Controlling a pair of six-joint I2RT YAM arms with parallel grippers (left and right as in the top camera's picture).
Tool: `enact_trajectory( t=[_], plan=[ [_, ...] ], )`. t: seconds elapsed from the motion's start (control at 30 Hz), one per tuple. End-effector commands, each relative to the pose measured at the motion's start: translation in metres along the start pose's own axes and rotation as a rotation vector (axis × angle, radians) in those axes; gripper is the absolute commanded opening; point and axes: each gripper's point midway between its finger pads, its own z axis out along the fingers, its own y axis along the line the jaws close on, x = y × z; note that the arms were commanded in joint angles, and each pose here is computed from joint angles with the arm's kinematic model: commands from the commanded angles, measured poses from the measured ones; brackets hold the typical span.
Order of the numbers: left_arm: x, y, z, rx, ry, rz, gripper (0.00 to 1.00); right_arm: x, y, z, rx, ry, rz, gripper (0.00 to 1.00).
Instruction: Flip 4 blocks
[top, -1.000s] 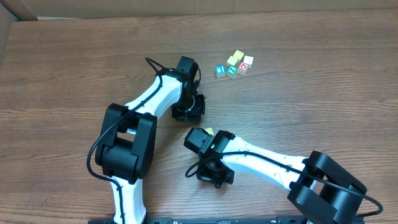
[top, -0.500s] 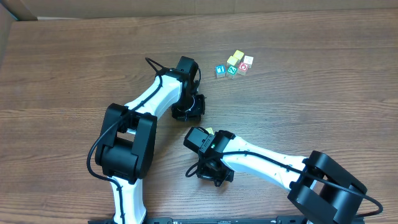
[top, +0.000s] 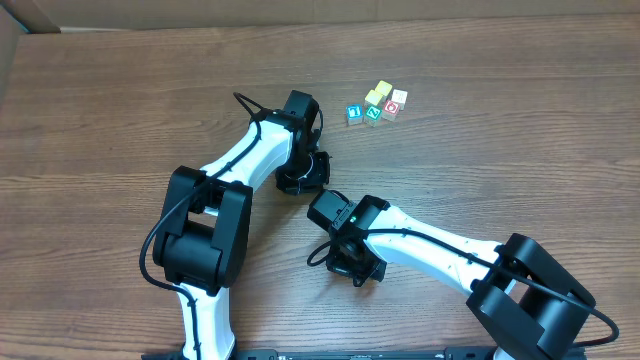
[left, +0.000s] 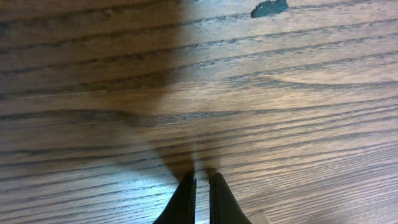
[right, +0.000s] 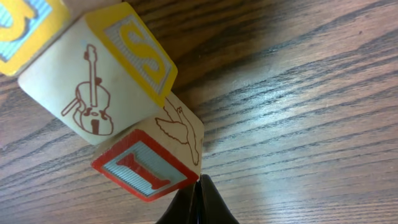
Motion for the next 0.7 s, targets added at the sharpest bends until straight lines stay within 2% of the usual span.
enact_trajectory(
  t=[0.0,0.1,0.27,0.57,0.67],
  plan=[
    [-0.002,0.005,0.007,-0.012,0.013,-0.023,0.04,0.000,0.001,-0.003,-0.012,-0.001,0.007,0.04],
    [-0.001,0.005,0.007,-0.012,0.016,-0.019,0.04,0.010,0.005,-0.004,-0.037,0.056,-0.018,0.04],
    [-0.002,0.006,0.007,-0.017,0.009,-0.012,0.04,0.025,0.024,-0.007,-0.141,0.134,-0.215,0.04],
    [-0.005,0.006,0.007,-0.019,0.000,-0.012,0.04,0.016,0.045,-0.009,-0.227,0.053,-0.457,0.04],
    [-0.009,0.015,0.006,-0.046,-0.015,-0.063,0.04,0.009,0.055,-0.013,-0.228,-0.019,-0.541,0.04]
  ],
)
